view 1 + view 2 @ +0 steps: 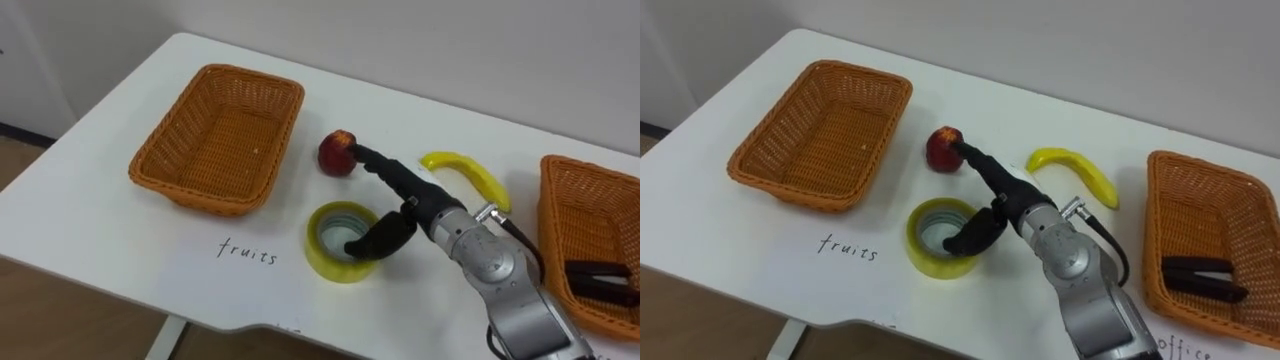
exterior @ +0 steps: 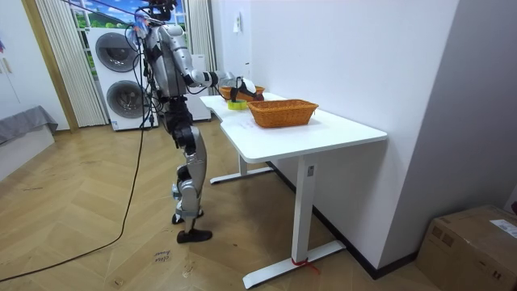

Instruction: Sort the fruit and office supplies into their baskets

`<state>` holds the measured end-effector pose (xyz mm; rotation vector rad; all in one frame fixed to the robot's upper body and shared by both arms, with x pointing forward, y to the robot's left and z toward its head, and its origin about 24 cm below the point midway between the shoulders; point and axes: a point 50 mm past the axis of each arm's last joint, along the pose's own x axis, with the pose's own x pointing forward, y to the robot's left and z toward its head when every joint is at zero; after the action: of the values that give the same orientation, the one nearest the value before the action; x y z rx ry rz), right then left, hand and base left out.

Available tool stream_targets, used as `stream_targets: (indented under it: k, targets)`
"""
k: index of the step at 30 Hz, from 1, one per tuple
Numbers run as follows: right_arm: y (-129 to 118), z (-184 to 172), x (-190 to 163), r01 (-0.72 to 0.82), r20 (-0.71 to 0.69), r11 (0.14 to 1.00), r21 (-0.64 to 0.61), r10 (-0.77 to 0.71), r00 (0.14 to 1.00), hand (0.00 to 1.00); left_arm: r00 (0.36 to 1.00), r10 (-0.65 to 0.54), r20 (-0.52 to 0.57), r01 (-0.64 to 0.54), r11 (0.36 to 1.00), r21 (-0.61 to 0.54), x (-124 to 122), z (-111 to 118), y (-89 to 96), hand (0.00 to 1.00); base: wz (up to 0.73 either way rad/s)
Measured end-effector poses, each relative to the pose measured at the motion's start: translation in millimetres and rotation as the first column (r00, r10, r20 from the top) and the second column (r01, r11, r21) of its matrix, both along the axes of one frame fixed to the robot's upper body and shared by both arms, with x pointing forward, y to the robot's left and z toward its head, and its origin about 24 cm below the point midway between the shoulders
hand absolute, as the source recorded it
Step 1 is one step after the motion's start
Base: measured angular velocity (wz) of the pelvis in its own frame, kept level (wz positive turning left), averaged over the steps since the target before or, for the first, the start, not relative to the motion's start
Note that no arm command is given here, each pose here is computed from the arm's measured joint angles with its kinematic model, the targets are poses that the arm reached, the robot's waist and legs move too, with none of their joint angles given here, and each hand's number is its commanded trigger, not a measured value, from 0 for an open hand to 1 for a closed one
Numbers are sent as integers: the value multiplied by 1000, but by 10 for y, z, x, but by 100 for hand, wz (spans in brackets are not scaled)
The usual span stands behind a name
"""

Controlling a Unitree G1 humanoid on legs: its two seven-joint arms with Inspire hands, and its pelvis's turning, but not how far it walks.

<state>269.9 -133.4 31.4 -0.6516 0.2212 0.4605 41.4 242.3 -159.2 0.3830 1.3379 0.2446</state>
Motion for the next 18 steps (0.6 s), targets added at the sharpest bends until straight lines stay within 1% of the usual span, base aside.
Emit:
stream_targets:
  k: [5, 11, 18]
  targets:
    - [-16, -16, 0, 2, -9, 999, -37, -2, 1000, 0, 1000, -2, 2, 2, 1000, 4, 31, 7, 7, 0, 0]
    - [-29, -35, -3, 12, -29, 999, -45, -13, 999, 0, 1000, -5, 13, 5, 1000, 10, 88, 19, 10, 0, 0]
    - [-42, -42, 4, 17, -52, 998, -53, -20, 998, 0, 1000, 2, -11, -2, 1000, 13, 79, 16, 14, 0, 0]
